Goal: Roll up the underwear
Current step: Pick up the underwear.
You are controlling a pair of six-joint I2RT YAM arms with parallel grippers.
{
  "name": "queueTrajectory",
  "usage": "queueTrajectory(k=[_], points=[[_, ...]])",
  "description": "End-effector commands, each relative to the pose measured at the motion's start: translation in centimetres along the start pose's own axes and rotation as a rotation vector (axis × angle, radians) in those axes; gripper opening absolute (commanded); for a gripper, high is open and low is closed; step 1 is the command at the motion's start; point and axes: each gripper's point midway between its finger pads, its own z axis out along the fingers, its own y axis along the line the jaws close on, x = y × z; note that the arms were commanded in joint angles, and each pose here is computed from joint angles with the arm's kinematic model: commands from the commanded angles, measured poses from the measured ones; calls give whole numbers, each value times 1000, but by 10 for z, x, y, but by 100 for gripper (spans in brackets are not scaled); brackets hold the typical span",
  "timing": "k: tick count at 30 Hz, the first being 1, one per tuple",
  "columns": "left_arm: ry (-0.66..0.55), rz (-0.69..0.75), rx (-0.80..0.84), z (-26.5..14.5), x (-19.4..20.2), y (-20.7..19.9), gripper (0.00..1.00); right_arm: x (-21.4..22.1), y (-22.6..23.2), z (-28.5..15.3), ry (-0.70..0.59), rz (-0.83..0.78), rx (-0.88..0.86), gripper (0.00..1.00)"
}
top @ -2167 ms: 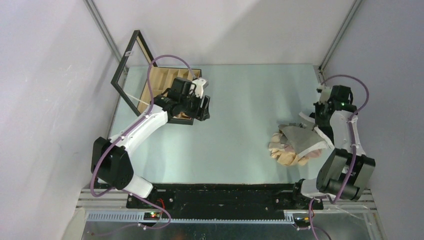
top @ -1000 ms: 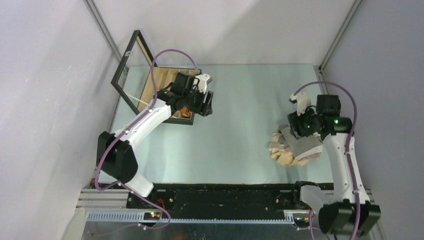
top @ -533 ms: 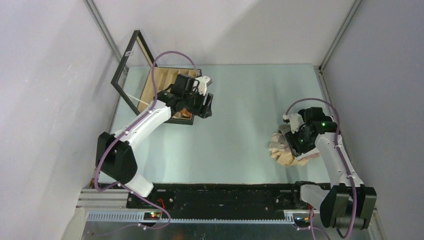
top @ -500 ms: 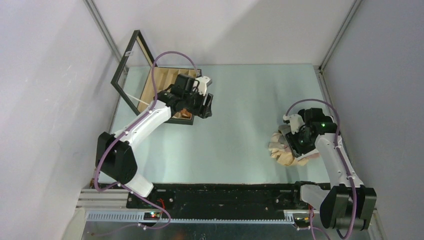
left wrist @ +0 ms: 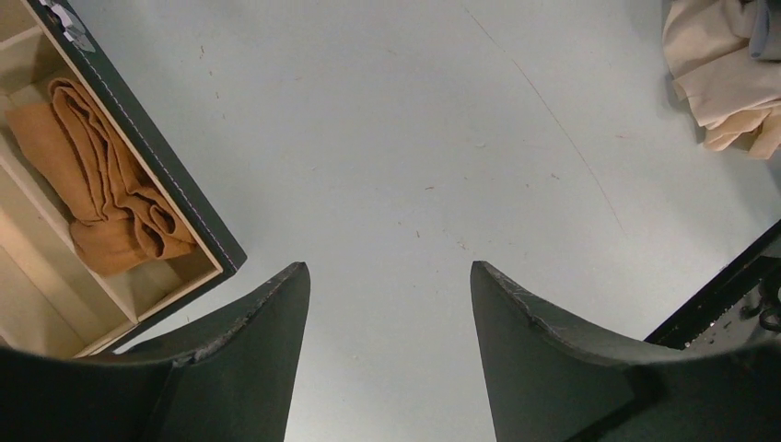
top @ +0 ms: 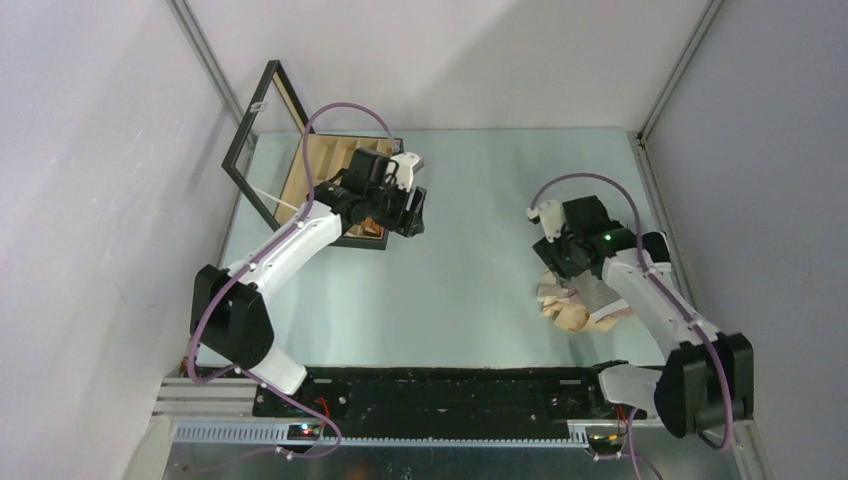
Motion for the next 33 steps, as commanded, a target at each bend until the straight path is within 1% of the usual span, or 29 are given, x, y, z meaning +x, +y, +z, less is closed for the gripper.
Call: queueTrajectory(k=[1,4,7,11,13,20,22,23,24,25,26,27,28,29,30,31,32,33], points=[[-78,24,0,-18,-14,-8,70,-39,-26,20,-50,-52,171,60],[-97,32,-5,-26,-15,-8,71,-44,-32,34,-21,-94,240,57],[-113,33,-7,-30,-16,-9,71,-49,-35,44,-14,-131,270,55],[-120,33,-12,-34,-16,-9,72,-42,-42,54,42,-148,315,52],[-124,30,-11,-35,-17,-9,72,-36,-42,59,77,-158,315,50],[-132,22,-15,-35,-17,-8,72,-26,-45,67,130,-198,328,46],[-135,21,-13,-35,-17,-9,72,-26,-45,66,133,-203,329,39],[-137,22,-14,-36,-18,-9,72,-29,-45,65,126,-202,327,30],[-138,22,-15,-36,-18,-9,72,-29,-43,64,128,-204,321,24],[-139,22,-17,-36,-18,-8,72,-35,-42,60,107,-202,312,11],[-138,21,-19,-36,-18,-7,72,-39,-38,57,101,-212,302,4],[-138,21,-22,-36,-18,-7,72,-48,-37,49,71,-212,307,0],[-138,20,-24,-35,-18,-6,72,-53,-30,44,59,-223,296,0],[-139,20,-25,-36,-18,-6,72,-67,-29,33,16,-217,301,0],[-135,19,-24,-35,-17,-6,72,-71,-18,26,9,-227,277,0],[-135,18,-26,-35,-18,-6,72,-89,-15,11,-48,-218,269,0],[-131,16,-29,-35,-17,-5,72,-94,0,3,-60,-233,238,0],[-131,15,-32,-35,-18,-4,72,-114,5,-15,-130,-212,216,0]])
